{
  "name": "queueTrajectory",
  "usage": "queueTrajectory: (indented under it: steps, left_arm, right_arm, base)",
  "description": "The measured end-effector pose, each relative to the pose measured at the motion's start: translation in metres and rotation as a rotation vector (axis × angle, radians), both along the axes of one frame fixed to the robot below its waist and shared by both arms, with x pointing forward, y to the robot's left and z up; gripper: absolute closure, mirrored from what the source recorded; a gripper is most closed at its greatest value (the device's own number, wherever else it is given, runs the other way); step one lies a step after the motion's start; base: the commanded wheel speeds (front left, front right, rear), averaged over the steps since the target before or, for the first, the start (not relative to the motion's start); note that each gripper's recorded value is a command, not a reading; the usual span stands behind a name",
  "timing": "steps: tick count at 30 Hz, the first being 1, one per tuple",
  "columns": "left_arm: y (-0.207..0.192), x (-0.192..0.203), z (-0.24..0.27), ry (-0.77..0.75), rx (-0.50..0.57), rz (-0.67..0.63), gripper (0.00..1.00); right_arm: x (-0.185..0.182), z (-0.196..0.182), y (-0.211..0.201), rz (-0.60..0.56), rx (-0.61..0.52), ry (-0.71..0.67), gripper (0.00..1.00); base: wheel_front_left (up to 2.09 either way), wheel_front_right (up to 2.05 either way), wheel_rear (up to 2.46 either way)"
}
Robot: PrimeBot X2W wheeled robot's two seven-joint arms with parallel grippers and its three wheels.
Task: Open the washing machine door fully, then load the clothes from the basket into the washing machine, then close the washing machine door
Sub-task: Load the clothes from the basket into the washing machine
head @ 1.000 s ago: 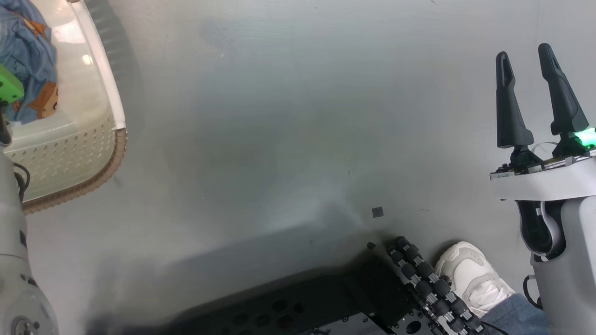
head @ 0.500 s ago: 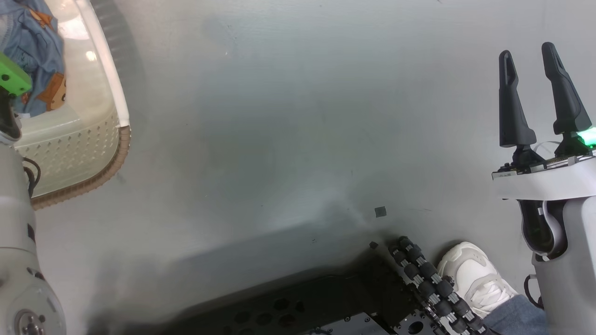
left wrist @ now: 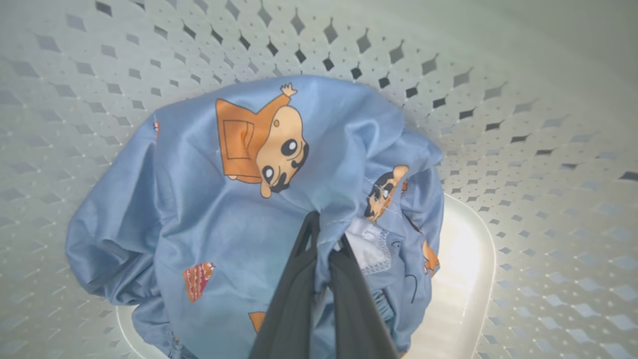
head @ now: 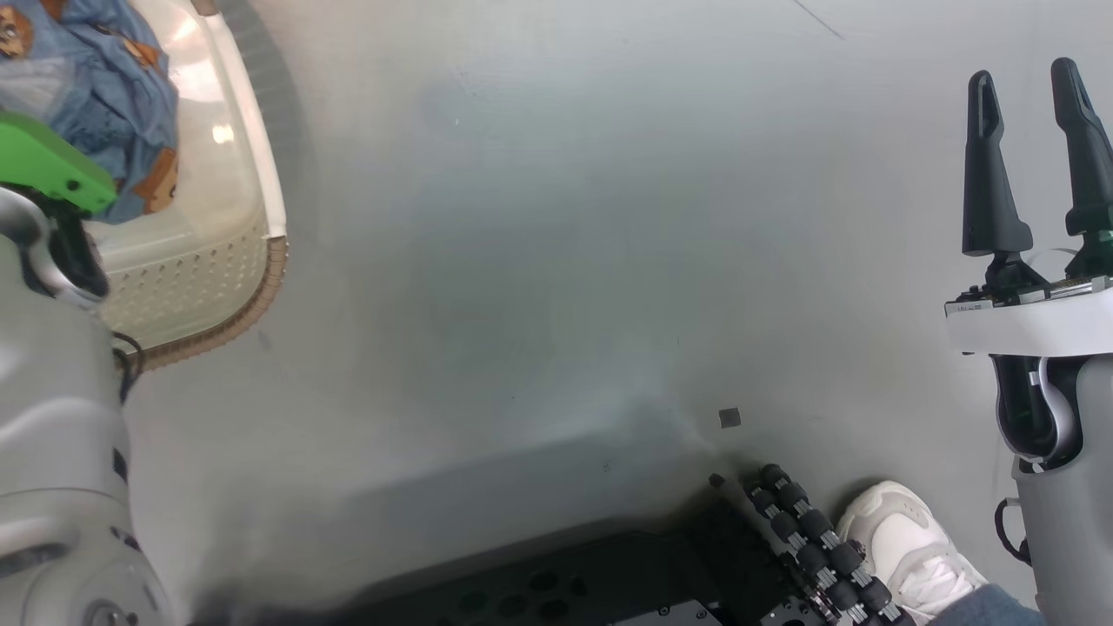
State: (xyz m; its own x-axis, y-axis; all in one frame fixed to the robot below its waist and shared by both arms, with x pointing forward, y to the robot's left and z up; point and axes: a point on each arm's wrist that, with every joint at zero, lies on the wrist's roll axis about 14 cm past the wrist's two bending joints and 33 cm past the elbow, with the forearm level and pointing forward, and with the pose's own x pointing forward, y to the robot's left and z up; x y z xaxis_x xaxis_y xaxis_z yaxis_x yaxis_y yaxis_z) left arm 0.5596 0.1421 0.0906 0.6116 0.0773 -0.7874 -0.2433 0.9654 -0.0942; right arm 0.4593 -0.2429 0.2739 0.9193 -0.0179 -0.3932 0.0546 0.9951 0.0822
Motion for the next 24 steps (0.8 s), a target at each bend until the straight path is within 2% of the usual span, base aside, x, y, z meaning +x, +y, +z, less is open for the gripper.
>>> queueTrajectory:
  steps: [6,14,24]
  left_arm:
    - [-0.004,-0.004,0.025,-0.078,-0.025,0.017,1.00]
    - [0.010,-0.008,0.064,-0.198,0.010,0.010,1.00]
    - [0.013,-0.022,0.116,-0.275,0.017,-0.007,1.00]
  right_arm:
    - [0.005,0.013,0.001,-0.001,0.008,-0.033,0.00]
    - [0.014,0.037,0.008,0.009,0.024,-0.093,0.00]
    - [0.013,0.075,0.014,0.007,0.044,-0.166,0.00]
  base:
    - [0.00,0.00,0.00]
    - [0.00,0.00,0.00]
    - [0.00,0.00,0.00]
